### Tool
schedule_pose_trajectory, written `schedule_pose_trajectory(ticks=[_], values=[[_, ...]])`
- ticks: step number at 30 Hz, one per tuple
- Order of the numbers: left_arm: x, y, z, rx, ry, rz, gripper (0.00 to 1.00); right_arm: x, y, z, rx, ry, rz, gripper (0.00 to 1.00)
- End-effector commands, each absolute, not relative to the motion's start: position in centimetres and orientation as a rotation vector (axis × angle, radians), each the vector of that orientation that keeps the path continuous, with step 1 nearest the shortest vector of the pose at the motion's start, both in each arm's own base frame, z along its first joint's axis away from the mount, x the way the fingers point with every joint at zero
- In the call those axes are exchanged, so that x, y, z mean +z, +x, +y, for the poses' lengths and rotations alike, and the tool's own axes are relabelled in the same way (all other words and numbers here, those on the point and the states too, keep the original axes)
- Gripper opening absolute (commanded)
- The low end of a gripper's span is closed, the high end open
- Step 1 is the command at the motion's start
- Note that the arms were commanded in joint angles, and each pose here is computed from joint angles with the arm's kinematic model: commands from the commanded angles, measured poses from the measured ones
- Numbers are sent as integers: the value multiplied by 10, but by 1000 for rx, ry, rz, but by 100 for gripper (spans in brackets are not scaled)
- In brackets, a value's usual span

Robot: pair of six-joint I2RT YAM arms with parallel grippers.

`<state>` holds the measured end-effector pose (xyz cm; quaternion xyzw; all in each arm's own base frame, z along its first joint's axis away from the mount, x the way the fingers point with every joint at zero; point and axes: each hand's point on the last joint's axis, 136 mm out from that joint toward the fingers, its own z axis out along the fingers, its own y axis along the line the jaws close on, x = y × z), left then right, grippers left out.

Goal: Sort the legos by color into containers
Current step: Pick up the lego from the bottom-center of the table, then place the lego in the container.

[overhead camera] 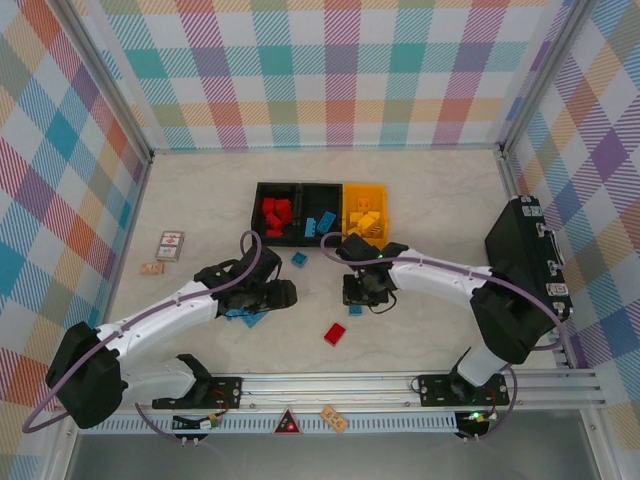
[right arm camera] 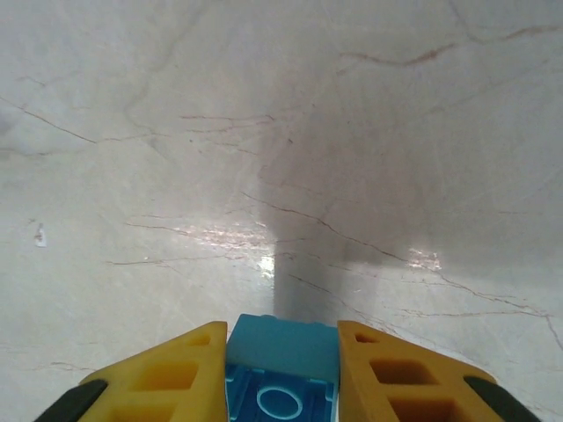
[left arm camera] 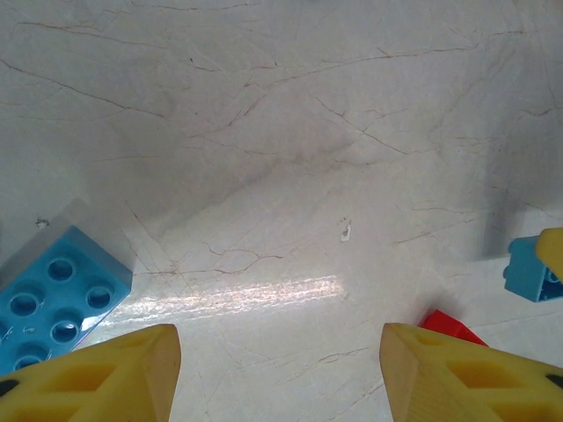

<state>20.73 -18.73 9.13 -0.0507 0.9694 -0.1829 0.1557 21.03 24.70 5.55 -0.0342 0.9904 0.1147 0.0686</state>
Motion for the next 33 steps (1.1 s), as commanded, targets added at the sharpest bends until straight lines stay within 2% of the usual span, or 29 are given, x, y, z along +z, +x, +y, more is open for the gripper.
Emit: schedule_pose_trajectory(ticks=[1, 6, 13, 24, 33], values=[[89, 209, -182, -509, -200, 2770, 61, 86, 221, 250, 347, -175, 2903, 30], [93, 212, -179, -510, -237, 2742, 61, 117, 252, 265, 398, -216, 2813, 30], [92, 213, -179, -524, -269, 2734, 62, 149, 317, 294, 440, -268, 2709, 31], [94, 212, -175, -520, -304, 2719, 61, 139, 420, 324, 429, -216, 2684, 31], [86, 209, -174, -518, -322, 2735, 61, 119, 467, 335, 384, -125, 2686, 32]])
